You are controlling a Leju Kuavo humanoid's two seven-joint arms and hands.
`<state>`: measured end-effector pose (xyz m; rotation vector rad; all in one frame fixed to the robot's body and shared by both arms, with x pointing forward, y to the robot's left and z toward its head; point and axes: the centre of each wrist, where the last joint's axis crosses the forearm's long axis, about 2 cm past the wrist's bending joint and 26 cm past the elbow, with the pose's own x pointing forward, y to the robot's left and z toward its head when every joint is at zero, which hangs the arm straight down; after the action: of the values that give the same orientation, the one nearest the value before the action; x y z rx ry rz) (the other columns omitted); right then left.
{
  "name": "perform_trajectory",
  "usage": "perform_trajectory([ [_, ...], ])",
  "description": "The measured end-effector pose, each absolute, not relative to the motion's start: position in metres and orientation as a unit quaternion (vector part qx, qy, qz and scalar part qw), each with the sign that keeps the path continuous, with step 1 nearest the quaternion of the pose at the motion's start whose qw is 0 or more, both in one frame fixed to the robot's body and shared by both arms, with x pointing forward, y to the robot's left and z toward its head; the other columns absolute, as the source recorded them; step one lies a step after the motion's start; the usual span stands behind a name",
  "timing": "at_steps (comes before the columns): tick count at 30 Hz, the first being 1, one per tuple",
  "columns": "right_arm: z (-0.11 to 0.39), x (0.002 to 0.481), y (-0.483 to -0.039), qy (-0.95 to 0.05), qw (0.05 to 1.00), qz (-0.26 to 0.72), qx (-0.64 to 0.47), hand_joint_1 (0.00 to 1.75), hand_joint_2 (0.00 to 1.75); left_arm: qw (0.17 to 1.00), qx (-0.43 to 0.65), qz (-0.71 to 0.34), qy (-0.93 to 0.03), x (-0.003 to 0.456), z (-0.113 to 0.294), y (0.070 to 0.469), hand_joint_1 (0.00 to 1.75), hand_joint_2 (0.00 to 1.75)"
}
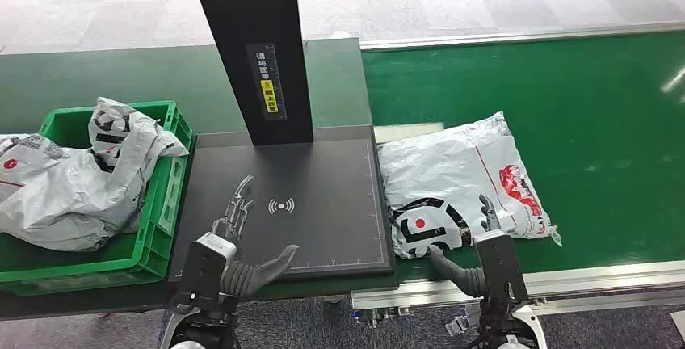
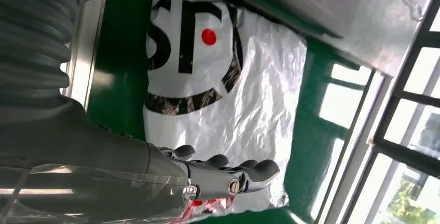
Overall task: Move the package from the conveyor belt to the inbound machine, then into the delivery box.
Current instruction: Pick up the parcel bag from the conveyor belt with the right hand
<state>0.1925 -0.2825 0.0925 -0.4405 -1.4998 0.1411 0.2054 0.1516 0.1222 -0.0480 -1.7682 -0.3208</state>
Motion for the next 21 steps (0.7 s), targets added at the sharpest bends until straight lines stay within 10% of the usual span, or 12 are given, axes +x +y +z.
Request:
perform_trajectory([
  [21,0.126,0.287,-0.468,-0.515,0.726,0.145,-0.432,0.00,1.75,0.629,-0.011,-0.131,-0.766,0.201,0.119,0.159,0.00,1.75],
])
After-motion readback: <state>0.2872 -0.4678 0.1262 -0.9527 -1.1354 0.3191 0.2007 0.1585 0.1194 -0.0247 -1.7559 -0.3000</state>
